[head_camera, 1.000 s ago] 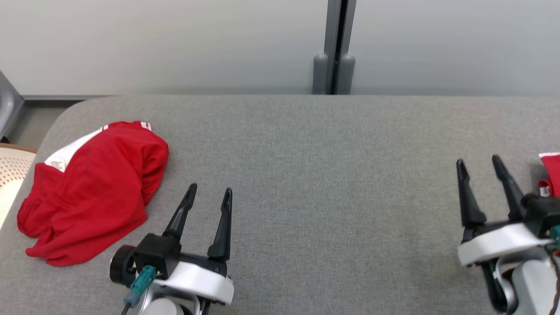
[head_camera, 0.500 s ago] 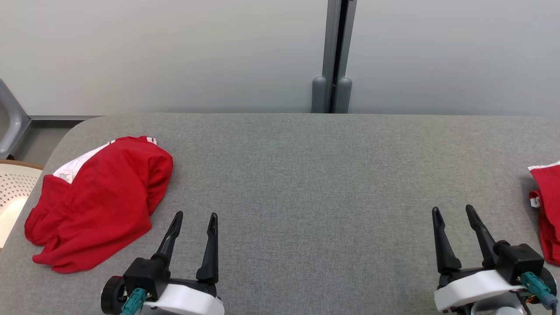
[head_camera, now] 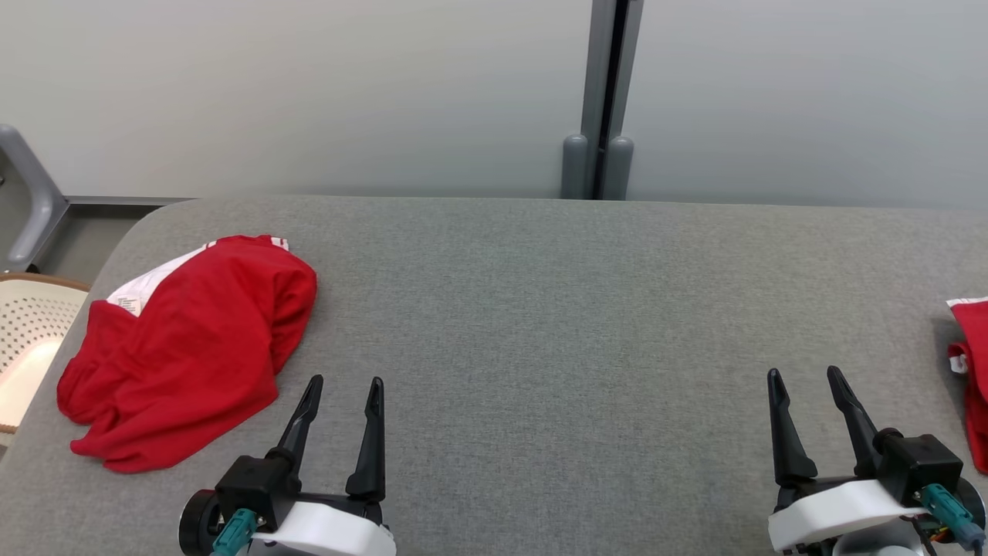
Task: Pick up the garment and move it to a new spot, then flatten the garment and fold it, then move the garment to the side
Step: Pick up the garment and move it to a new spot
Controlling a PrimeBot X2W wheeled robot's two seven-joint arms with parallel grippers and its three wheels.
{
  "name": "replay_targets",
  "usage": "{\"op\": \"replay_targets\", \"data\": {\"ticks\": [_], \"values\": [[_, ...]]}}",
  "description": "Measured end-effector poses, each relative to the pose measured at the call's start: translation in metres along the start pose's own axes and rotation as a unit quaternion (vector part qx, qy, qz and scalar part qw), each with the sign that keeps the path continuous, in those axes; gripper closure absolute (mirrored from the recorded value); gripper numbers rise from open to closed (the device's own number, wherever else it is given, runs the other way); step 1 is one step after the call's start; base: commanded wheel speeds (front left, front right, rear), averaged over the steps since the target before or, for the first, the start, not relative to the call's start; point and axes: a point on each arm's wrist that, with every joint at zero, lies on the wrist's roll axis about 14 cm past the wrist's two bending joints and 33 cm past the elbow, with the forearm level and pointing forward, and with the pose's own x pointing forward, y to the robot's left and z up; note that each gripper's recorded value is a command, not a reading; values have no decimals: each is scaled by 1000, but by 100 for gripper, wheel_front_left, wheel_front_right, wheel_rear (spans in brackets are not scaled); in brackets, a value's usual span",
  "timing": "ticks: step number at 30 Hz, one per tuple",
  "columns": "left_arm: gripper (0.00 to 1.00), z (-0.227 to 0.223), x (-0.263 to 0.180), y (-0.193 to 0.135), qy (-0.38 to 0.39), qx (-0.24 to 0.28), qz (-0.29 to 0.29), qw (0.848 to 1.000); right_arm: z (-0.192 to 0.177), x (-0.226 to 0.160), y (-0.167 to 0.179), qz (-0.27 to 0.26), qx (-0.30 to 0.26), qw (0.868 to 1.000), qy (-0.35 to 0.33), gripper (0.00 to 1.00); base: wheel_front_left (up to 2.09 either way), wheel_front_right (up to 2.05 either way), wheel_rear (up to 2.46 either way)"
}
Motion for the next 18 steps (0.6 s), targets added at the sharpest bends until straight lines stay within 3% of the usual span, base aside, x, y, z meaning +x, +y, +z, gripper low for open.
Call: {"op": "replay_targets", "data": {"ticks": [9,18], "values": [[0,2,-10,19,-1,3,29,1000,-7,9,22,32,5,999,10,0,0,0,0],[0,10,-29,52,-13,9,86,996,-19,23,70,100,13,994,28,0,0,0,0]]}}
